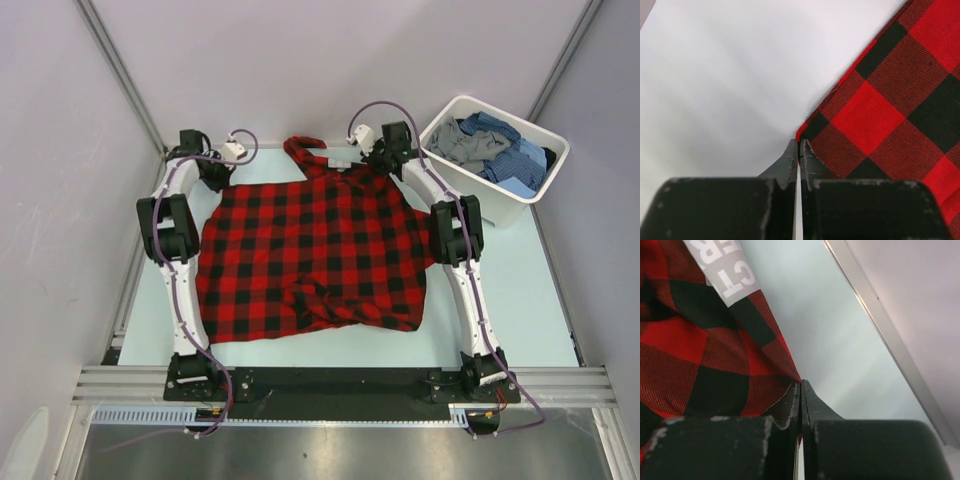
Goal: Fold and stack the long sleeve shirts
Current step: Flatten the shirt out
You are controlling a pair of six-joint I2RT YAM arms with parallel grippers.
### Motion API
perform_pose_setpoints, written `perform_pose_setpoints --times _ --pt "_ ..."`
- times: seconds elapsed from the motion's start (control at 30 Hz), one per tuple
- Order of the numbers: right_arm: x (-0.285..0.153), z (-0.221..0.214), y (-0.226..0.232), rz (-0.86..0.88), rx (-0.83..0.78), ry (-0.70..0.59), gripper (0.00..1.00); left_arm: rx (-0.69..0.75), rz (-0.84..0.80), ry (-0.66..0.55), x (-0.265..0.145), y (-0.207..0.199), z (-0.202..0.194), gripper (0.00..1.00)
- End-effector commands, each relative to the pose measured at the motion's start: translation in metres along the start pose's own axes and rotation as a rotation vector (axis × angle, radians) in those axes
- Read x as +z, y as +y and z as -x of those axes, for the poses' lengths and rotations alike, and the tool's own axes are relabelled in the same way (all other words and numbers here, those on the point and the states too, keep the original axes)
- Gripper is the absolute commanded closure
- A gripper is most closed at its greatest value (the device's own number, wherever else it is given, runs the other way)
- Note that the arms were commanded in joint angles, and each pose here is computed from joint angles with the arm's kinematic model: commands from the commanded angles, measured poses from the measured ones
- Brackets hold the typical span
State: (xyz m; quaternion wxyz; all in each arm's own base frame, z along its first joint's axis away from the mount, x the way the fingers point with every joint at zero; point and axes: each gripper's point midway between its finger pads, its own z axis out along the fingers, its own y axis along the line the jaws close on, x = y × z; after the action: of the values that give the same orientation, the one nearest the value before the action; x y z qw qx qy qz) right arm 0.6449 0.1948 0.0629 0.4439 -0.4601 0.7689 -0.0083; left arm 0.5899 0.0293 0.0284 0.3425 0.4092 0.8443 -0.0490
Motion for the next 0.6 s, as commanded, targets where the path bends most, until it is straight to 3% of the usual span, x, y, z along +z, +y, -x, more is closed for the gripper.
perform_pose_setpoints --times 0.0,0.47,0.57 --pt "-0.027 0.033 -0.041 -0.095 0.055 -0.089 1.00 0.002 0.097 -0.154 -0.053 0.039 0.048 1.00" --pt "-0.033 0.035 -0.034 0.000 0.300 -0.138 1.00 0.019 0.094 -0.190 -0.063 0.038 0.053 1.00" --pt "-0.029 0.032 -0.027 -0.004 0.295 -0.100 0.69 0.017 0.093 -0.179 -0.058 0.037 0.051 1.00"
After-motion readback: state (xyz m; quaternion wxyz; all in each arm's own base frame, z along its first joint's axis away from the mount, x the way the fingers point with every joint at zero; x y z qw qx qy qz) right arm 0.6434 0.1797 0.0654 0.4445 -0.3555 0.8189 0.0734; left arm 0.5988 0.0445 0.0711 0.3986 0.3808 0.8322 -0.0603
